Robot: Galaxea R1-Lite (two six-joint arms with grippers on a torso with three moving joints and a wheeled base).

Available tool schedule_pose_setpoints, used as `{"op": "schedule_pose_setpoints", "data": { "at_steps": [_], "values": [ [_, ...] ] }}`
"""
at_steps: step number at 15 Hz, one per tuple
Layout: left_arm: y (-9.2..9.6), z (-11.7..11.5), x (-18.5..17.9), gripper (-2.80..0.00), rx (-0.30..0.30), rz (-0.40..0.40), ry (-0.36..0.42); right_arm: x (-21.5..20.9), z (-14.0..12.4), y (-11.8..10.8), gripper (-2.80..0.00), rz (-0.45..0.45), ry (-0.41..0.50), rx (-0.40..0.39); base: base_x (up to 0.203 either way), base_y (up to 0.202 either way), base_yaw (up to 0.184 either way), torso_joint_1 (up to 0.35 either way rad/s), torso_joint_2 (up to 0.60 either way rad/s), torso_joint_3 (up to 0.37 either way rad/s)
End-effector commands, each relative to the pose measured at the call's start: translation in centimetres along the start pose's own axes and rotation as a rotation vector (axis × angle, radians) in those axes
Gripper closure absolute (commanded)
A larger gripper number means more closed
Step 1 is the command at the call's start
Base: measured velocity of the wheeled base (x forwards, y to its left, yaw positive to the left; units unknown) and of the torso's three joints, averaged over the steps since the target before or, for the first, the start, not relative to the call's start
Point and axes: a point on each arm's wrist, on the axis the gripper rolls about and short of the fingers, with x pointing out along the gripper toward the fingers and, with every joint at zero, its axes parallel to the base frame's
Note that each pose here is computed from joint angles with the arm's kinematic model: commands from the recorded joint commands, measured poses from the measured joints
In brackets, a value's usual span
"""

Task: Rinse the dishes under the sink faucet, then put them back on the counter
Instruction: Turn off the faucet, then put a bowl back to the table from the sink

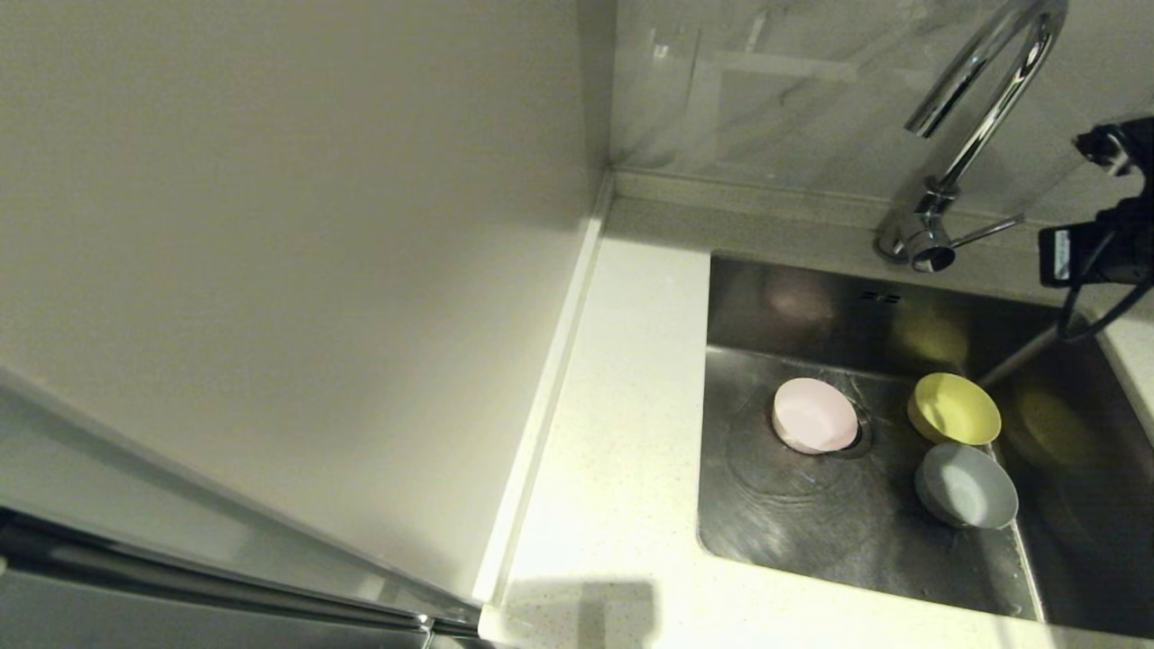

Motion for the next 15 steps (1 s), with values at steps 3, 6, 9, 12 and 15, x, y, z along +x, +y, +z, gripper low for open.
{"op": "schedule_pose_setpoints", "data": {
  "at_steps": [3, 6, 9, 12, 15],
  "values": [
    [0.0, -0.1, 0.0, 0.00, 0.000, 0.000, 0.003, -4.4, -6.4, -2.1, 0.00, -0.044, 0.257, -0.028, 0.000, 0.000, 0.000, 0.000, 0.00, 0.000],
    [0.0, -0.1, 0.0, 0.00, 0.000, 0.000, 0.003, -4.0, -10.6, -1.5, 0.00, 0.000, 0.479, -0.041, 0.000, 0.000, 0.000, 0.000, 0.00, 0.000],
    [0.0, -0.1, 0.0, 0.00, 0.000, 0.000, 0.003, -2.6, -12.8, -1.0, 0.00, 0.064, 0.687, -0.053, 0.000, 0.000, 0.000, 0.000, 0.00, 0.000],
    [0.0, -0.1, 0.0, 0.00, 0.000, 0.000, 0.003, -1.0, -13.9, -0.5, 0.00, 0.108, 0.765, -0.088, 0.000, 0.000, 0.000, 0.000, 0.00, 0.000],
    [0.0, -0.1, 0.0, 0.00, 0.000, 0.000, 0.003, 1.4, -15.4, -0.1, 0.00, 0.154, 0.835, -0.139, 0.000, 0.000, 0.000, 0.000, 0.00, 0.000]
  ]
}}
